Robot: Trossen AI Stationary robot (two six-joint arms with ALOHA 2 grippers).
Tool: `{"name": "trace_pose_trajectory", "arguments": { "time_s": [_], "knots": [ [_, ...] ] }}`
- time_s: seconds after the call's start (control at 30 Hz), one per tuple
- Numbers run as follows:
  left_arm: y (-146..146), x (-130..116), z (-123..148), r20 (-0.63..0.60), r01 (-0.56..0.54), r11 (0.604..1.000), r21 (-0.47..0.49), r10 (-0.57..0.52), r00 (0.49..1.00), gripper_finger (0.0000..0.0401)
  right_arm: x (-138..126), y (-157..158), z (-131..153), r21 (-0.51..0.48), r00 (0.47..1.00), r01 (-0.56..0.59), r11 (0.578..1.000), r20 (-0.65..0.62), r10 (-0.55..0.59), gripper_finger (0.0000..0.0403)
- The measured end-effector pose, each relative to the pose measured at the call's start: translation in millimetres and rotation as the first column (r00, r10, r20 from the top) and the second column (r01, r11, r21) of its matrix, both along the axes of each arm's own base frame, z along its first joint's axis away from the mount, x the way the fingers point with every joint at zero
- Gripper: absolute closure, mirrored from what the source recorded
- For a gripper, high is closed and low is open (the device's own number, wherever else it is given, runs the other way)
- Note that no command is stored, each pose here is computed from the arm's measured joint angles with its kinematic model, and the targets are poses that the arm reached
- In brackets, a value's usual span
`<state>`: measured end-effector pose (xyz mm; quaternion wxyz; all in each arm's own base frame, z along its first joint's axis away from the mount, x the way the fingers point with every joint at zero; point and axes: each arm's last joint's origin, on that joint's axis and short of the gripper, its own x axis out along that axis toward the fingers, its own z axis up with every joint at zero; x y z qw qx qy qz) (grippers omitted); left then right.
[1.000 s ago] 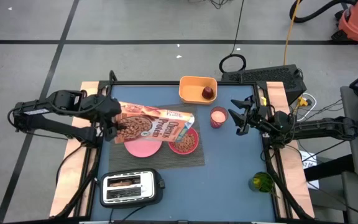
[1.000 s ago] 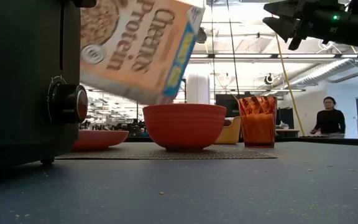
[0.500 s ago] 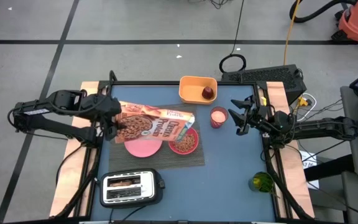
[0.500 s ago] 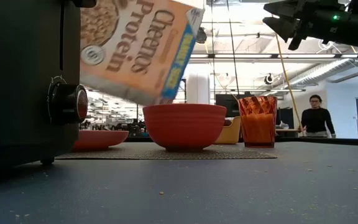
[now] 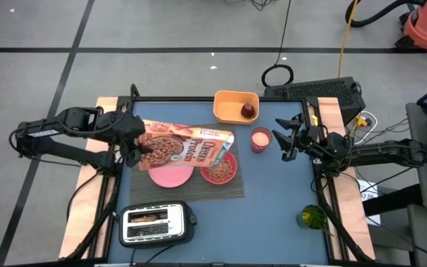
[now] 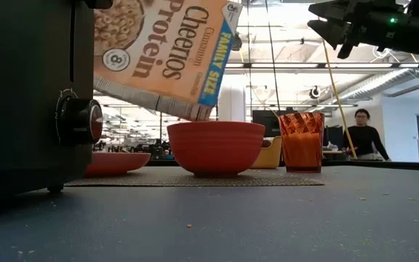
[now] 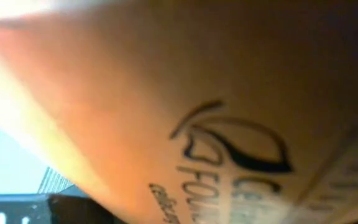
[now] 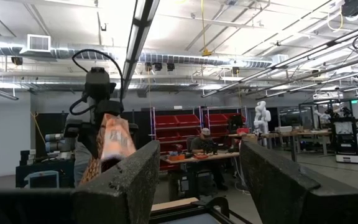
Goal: Arrange a breakfast setting
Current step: Pour the cereal into the dark pink bowl
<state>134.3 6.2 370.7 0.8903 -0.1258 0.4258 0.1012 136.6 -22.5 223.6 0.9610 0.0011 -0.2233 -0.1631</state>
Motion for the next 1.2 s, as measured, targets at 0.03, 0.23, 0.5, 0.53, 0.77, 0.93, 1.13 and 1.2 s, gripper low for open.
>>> {"name": "trace_pose_trajectory", "arguments": {
  "time_s": [0.03,0.23,0.5,0.53,0.77,0.93,1.13,1.2],
  "knots": [
    [-0.1,-1.1,-0.9,-0.016,0.008,1.0,0.006,-0.008,1.0,0.0158,0.0,0.0,0.0,0.0,1.0,0.0,1.0,0.0,0.0,0.0188],
    [0.0,-2.1,-1.7,-0.03,0.011,1.0,0.009,-0.011,0.999,0.0158,0.0,0.0,0.0,-0.001,1.0,0.0,1.0,-0.001,0.0,0.0188],
    [0.4,-2.7,-0.4,-0.012,0.005,1.0,0.01,-0.005,1.0,0.0158,0.0,0.0,0.0,-0.003,1.0,0.001,1.0,-0.001,-0.001,0.0188],
    [0.5,-2.7,0.1,-0.005,0.003,1.0,0.011,-0.003,1.0,0.0158,0.0,0.0,0.0,-0.003,1.0,0.001,1.0,-0.001,-0.001,0.0188],
    [0.4,-9.0,3.1,0.026,-0.007,1.0,0.006,0.007,1.0,0.0158,0.0,0.0,0.0,-0.003,1.0,0.001,1.0,-0.001,-0.001,0.0188],
    [0.2,-14.0,5.3,0.048,-0.016,1.0,0.002,0.015,0.999,0.0158,0.5,-0.1,-1.0,-0.001,1.0,0.001,1.0,-0.012,-0.001,0.0188],
    [0.0,-21.0,8.5,0.084,-0.024,1.0,-0.004,0.025,0.996,0.0158,0.7,0.0,-1.4,-0.001,1.0,0.001,1.0,-0.016,-0.001,0.0188],
    [-0.1,-23.0,10.2,0.106,-0.025,1.0,-0.005,0.025,0.994,0.0158,0.6,0.0,-1.3,-0.001,1.0,0.001,1.0,-0.016,-0.001,0.0188]
  ]
}}
